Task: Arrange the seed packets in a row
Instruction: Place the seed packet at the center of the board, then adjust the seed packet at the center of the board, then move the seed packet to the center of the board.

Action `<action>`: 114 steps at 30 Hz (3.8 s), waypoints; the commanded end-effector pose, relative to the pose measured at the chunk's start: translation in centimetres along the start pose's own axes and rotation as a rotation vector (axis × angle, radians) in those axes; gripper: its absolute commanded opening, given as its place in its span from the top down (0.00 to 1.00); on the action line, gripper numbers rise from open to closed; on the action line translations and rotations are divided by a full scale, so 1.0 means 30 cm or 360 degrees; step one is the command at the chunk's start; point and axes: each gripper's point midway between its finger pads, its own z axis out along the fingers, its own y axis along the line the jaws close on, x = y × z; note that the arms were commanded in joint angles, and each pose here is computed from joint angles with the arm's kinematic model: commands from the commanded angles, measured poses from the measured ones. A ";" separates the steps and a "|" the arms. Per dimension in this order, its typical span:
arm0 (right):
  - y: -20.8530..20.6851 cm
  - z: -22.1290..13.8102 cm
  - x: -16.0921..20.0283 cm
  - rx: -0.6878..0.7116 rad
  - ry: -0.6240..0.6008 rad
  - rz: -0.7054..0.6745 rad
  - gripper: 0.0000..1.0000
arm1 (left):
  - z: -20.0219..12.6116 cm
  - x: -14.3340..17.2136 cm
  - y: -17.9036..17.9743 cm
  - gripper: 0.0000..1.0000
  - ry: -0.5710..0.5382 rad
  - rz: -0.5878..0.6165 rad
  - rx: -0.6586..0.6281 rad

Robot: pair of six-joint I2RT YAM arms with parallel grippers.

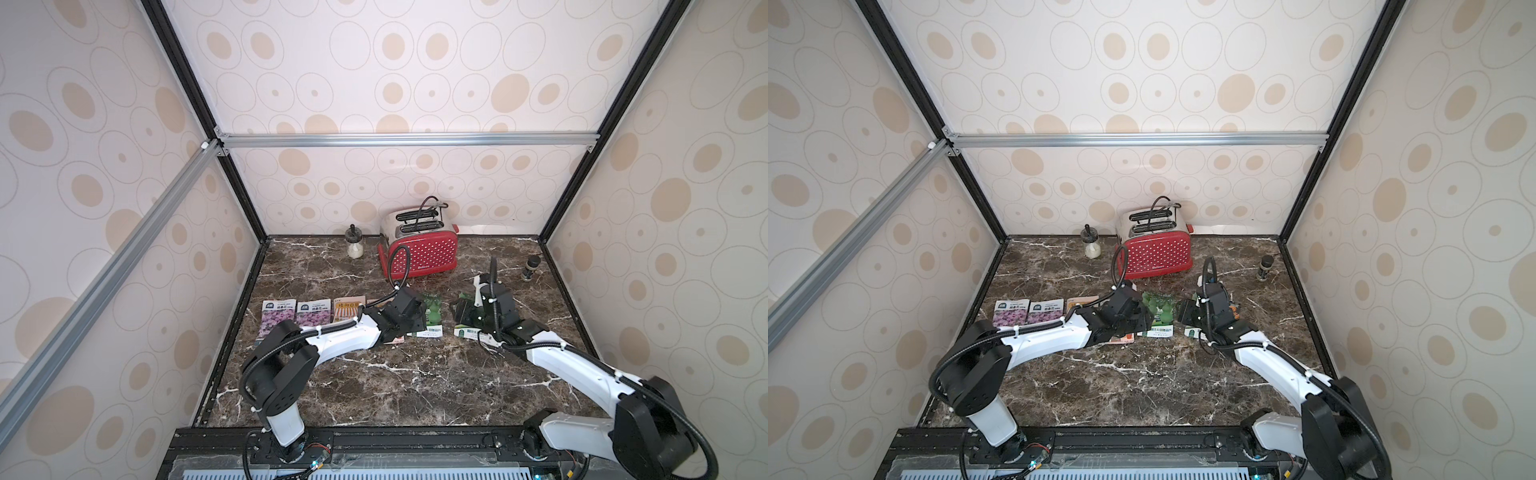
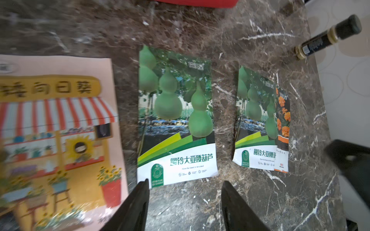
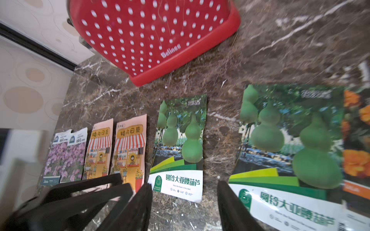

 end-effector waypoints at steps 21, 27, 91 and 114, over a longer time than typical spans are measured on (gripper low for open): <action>-0.163 -0.104 -0.068 0.0020 0.0037 0.0100 0.41 | 0.291 -0.062 -0.173 0.42 0.0193 0.0318 0.0139; -0.169 -0.103 -0.061 0.0020 0.0036 0.0113 0.41 | 0.317 -0.089 -0.111 0.42 0.0135 0.0204 0.0110; -0.604 0.126 0.182 0.0438 0.0434 0.0731 0.42 | 0.460 0.041 -0.492 0.42 0.0214 0.0432 0.0679; -0.690 0.053 0.137 0.0641 0.0360 0.0725 0.43 | 0.473 0.001 -0.290 0.42 0.0120 0.0214 0.0339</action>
